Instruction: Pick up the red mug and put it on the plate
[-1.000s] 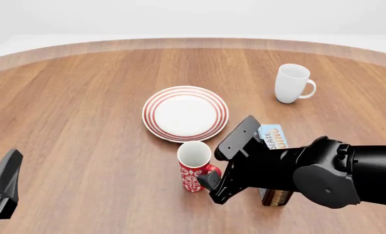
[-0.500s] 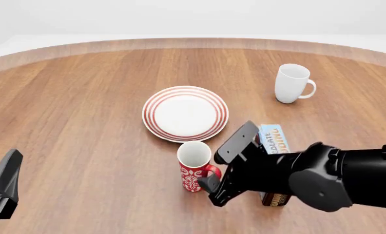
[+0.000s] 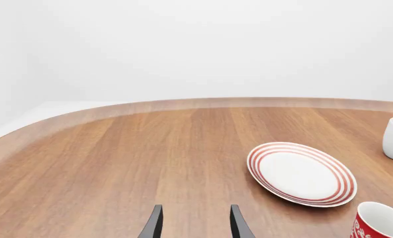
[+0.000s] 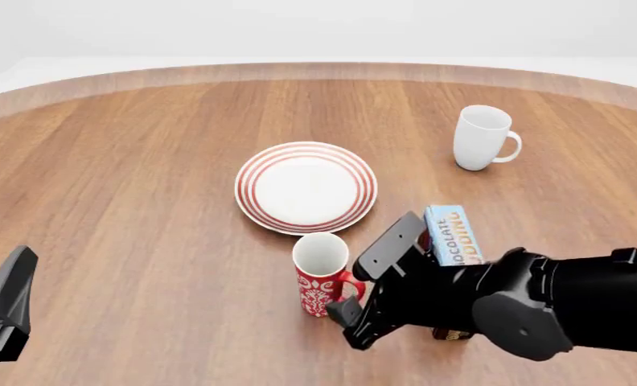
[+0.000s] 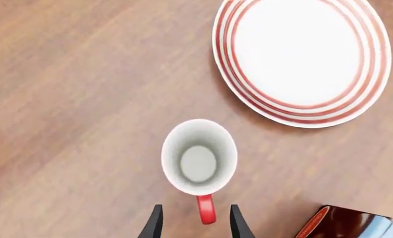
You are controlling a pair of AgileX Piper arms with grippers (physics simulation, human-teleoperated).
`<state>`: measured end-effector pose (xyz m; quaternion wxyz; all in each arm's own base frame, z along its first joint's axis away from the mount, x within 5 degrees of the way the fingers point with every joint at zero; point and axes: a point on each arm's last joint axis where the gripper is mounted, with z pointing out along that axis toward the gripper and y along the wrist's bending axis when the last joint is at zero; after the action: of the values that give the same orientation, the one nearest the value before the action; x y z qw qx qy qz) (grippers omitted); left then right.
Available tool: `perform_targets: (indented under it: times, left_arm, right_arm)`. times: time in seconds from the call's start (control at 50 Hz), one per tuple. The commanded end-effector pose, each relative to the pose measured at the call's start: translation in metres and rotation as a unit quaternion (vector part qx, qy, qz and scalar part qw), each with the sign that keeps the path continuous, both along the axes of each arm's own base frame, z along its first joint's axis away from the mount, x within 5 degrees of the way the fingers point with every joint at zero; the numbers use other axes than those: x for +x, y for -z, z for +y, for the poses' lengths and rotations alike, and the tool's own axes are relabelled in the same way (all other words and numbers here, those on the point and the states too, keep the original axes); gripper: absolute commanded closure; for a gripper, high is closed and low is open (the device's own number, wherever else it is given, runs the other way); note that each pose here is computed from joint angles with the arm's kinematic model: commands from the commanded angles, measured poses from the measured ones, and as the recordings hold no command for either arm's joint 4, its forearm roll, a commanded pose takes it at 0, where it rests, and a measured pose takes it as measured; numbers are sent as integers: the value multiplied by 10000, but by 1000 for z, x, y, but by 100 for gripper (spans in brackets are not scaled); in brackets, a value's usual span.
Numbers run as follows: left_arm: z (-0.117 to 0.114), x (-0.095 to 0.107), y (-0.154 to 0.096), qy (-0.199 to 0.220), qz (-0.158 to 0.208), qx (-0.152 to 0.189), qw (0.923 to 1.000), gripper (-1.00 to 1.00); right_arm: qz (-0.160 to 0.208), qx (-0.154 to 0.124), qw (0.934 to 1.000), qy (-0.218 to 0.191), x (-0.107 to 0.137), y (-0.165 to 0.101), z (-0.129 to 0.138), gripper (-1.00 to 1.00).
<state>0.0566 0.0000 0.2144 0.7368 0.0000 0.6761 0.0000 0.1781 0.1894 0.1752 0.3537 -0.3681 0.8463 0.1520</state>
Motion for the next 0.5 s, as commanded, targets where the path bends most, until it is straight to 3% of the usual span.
perform_targets:
  times: [0.02, 0.22, 0.24, 0.5]
  left_arm:
    - [0, 0, 0, 0, 0, 0, 10000, -100]
    - [0, 0, 0, 0, 0, 0, 10000, -100]
    - [0, 0, 0, 0, 0, 0, 10000, -100]
    - [0, 0, 0, 0, 0, 0, 10000, -100]
  right_arm:
    - [36, 25, 10000, 19, -1, 5, 1, -100]
    - [3, 31, 10000, 2, -1, 3, 0, -100]
    - [-1, 31, 10000, 0, -1, 3, 0, 100]
    - [-135, 47, 9999, 34, 4, -2, -3, 100]
